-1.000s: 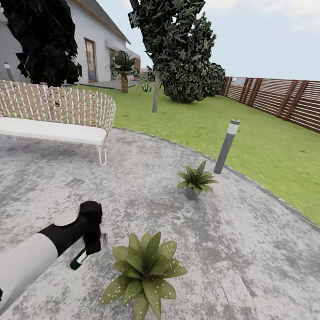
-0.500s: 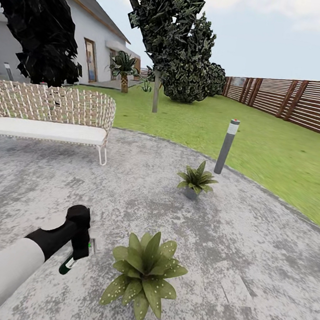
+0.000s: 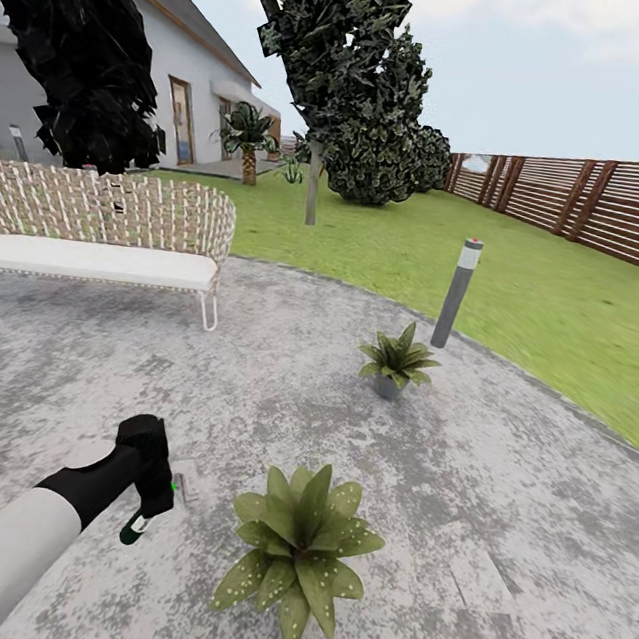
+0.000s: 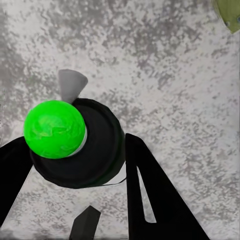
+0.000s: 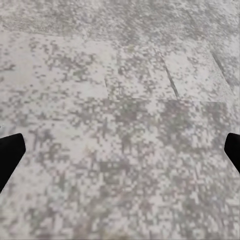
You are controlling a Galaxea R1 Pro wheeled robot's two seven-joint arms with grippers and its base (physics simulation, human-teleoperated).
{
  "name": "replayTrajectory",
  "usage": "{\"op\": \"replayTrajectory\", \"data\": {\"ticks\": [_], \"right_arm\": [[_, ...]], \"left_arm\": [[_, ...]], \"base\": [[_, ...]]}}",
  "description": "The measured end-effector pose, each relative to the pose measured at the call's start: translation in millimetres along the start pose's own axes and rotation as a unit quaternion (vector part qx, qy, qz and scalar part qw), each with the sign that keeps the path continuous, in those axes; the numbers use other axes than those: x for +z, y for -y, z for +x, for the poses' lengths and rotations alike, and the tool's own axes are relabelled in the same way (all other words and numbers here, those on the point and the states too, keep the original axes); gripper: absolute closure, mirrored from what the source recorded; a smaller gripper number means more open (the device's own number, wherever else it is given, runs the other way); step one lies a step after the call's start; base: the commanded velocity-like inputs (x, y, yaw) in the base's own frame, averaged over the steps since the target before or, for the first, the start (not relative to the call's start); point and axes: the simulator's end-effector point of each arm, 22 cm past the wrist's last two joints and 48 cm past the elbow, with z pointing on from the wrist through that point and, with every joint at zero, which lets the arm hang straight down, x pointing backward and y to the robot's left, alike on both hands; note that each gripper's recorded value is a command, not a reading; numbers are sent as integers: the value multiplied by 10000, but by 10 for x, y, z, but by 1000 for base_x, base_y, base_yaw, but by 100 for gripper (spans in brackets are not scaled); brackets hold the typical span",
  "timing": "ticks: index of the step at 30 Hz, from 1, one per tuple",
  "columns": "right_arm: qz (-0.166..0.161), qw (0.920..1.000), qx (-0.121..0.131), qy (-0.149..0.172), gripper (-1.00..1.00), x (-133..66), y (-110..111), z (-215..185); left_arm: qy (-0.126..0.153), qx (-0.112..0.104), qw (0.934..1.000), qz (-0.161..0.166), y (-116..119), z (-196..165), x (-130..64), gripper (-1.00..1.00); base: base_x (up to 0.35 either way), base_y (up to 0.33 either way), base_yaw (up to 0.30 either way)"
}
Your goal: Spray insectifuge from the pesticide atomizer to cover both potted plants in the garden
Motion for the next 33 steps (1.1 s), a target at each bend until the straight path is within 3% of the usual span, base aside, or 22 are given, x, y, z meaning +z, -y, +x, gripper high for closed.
{"op": "replayTrajectory", "data": {"ticks": [9, 16, 23, 27, 31, 33], "right_arm": [[6, 10000, 7, 0, -100, -1, 2, -1], [6, 10000, 7, -2, -100, 0, 2, 1], [3, 10000, 5, -1, -100, 0, 1, 0], [1, 10000, 1, 0, -100, 0, 0, 0], [0, 10000, 0, -2, -100, 0, 0, 1], [1, 10000, 0, -2, -100, 0, 0, 1]], "left_arm": [[-24, 29, 10000, 2, 28, -17, 18, 100], [-237, 36, 9995, -214, 122, 219, 287, 100], [-75, 40, 9999, -122, 243, 68, 296, 100], [73, 109, 9995, 279, 468, -167, 227, 100], [24, 25, 9986, 522, 557, -174, 187, 100], [91, 21, 9969, 780, 572, -277, 34, 100]], "base": [[78, 39, -116], [76, 17, -2], [1, 0, 0], [0, 0, 0], [0, 0, 0], [0, 0, 0]]}}
